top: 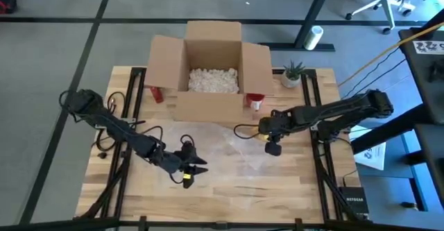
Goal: Wrap mug
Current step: Put the yellow mug on the bubble wrap
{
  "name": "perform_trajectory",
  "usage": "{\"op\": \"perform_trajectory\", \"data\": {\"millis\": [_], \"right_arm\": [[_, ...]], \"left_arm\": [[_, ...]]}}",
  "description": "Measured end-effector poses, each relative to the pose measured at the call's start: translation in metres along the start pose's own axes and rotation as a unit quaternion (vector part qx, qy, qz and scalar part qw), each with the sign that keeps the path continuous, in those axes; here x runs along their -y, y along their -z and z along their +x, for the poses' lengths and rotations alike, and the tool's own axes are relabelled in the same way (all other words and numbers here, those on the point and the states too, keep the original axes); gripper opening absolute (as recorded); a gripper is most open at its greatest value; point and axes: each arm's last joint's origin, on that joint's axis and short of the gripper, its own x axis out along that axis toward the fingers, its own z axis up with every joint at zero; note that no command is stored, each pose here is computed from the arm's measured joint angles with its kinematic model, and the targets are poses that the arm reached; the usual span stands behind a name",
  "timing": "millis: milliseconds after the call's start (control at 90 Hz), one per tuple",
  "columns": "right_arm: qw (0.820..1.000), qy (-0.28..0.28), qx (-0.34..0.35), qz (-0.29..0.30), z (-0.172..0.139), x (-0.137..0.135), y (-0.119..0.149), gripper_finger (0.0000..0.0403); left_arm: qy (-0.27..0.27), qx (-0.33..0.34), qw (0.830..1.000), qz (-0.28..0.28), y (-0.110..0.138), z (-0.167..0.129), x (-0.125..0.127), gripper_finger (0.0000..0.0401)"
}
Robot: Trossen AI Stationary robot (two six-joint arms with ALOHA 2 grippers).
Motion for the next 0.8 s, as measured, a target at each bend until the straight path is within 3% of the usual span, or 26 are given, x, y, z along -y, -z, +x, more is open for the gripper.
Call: {"op": "perform_trajectory", "data": {"millis": [144, 333, 567, 800], "right_arm": [[0.998, -0.029, 0.047, -0.009, -0.028, -0.027, -0.017, 0.0002], [0.998, -0.037, 0.039, -0.041, -0.036, -0.071, -0.043, 0.0001], [0.993, 0.000, -0.034, -0.111, -0.004, -0.126, -0.090, 0.0000], [0.989, 0.007, -0.014, -0.148, 0.022, -0.152, -0.136, 0.0000]], "left_arm": [[0.009, -0.009, 1.000, 0.004, -0.002, -0.016, 0.004, 0.0129], [-0.012, -0.059, 0.998, -0.013, 0.011, -0.028, 0.006, 0.0129], [-0.033, -0.072, 0.997, -0.017, 0.028, -0.039, 0.013, 0.0129], [-0.036, -0.051, 0.998, -0.015, 0.045, -0.056, 0.029, 0.0129]]}}
